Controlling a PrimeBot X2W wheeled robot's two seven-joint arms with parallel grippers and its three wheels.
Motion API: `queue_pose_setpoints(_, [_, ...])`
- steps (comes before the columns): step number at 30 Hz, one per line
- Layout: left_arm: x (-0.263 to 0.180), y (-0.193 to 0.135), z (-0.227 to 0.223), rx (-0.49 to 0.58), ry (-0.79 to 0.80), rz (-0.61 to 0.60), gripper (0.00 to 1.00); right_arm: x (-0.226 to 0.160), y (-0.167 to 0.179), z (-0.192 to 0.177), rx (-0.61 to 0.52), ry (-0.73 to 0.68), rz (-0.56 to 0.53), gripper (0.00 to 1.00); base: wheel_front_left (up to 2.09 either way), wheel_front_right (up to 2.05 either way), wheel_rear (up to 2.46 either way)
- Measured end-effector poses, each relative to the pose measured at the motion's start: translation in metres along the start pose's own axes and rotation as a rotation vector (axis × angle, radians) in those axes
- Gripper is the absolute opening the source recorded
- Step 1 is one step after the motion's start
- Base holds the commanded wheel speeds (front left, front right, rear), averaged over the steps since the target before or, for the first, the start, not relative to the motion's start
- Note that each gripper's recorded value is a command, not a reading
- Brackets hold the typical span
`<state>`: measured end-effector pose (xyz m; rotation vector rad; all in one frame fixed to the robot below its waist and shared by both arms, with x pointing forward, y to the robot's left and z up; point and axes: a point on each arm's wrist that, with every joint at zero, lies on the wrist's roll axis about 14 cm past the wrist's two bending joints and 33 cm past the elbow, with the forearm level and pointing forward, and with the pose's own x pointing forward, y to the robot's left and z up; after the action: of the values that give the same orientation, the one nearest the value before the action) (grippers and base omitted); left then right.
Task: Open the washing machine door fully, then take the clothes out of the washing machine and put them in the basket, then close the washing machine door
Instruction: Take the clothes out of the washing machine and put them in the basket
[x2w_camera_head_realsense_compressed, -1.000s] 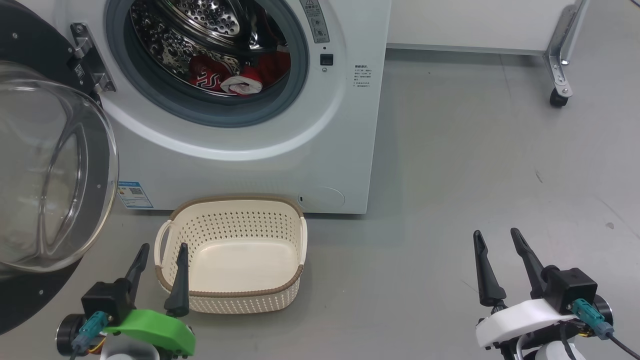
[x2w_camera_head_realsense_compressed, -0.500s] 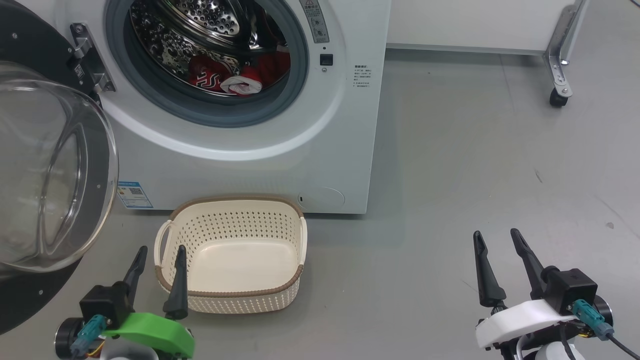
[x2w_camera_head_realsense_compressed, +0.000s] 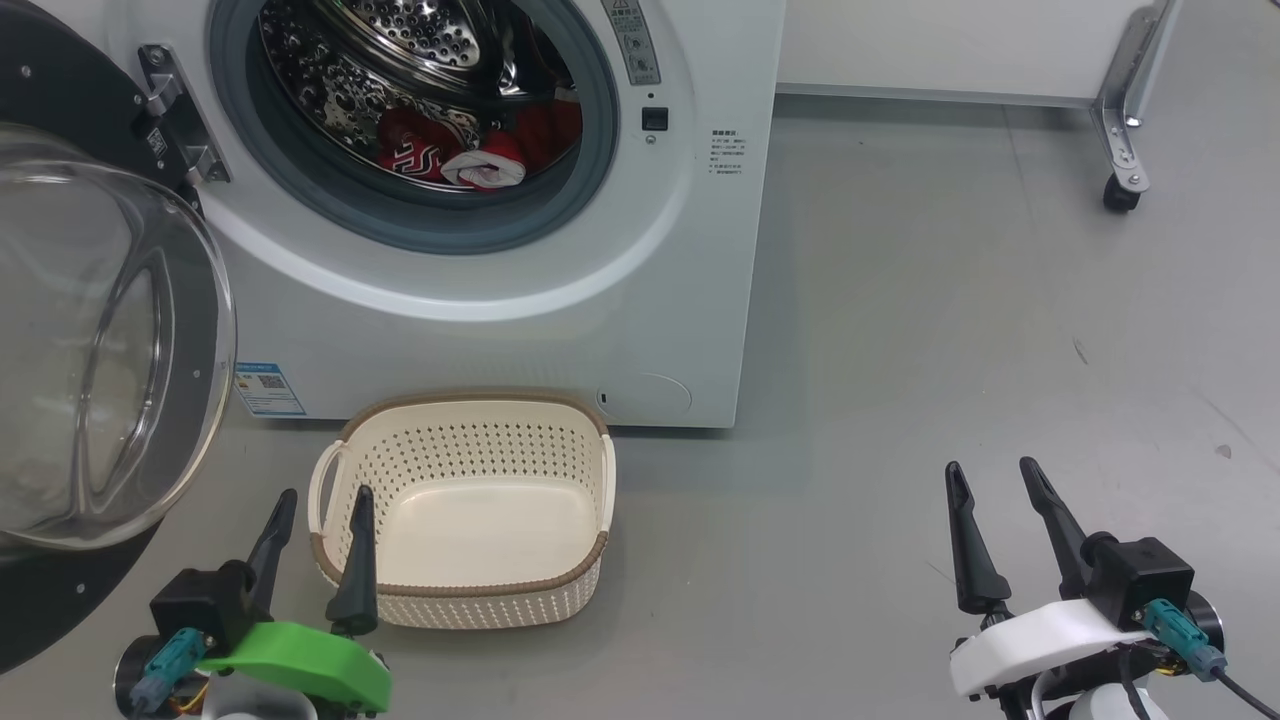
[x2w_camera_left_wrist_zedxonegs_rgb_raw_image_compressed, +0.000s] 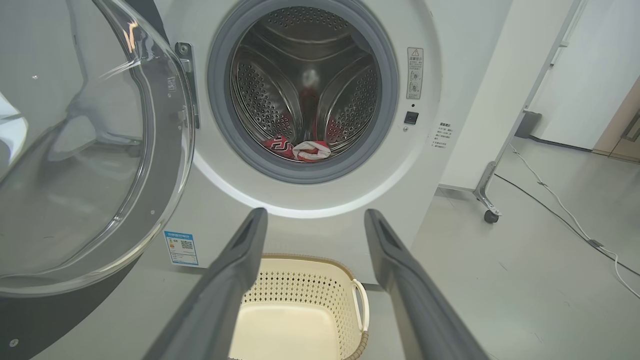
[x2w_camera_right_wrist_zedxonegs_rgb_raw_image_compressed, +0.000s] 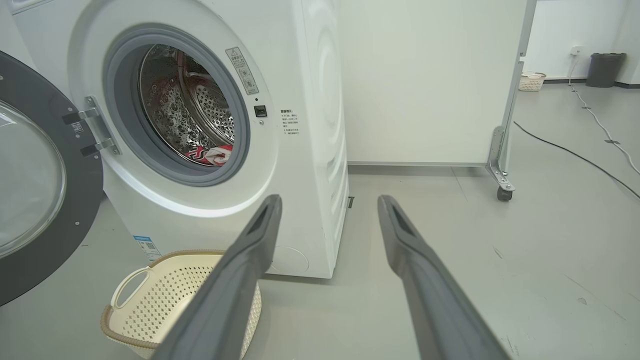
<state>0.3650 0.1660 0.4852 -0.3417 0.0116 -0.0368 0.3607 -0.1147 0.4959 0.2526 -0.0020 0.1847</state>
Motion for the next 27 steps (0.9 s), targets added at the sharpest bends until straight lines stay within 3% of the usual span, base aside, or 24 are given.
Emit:
queue_pose_setpoints(18, [0.0009, -0.0015, 0.0039, 0.000, -0.007, -0.009, 1.00, 0.0004, -0.0001, -0.0021, -0.004, 0.006, 0.000, 1.00, 0.82, -0.90, 0.08])
queue_pose_setpoints(27, [-0.0001, 0.0014, 0.0052, 0.067, -0.004, -0.017, 1.00, 0.0009, 0.0005, -0.0025, -0.004, 0.007, 0.002, 1.00, 1.20, -1.22, 0.02])
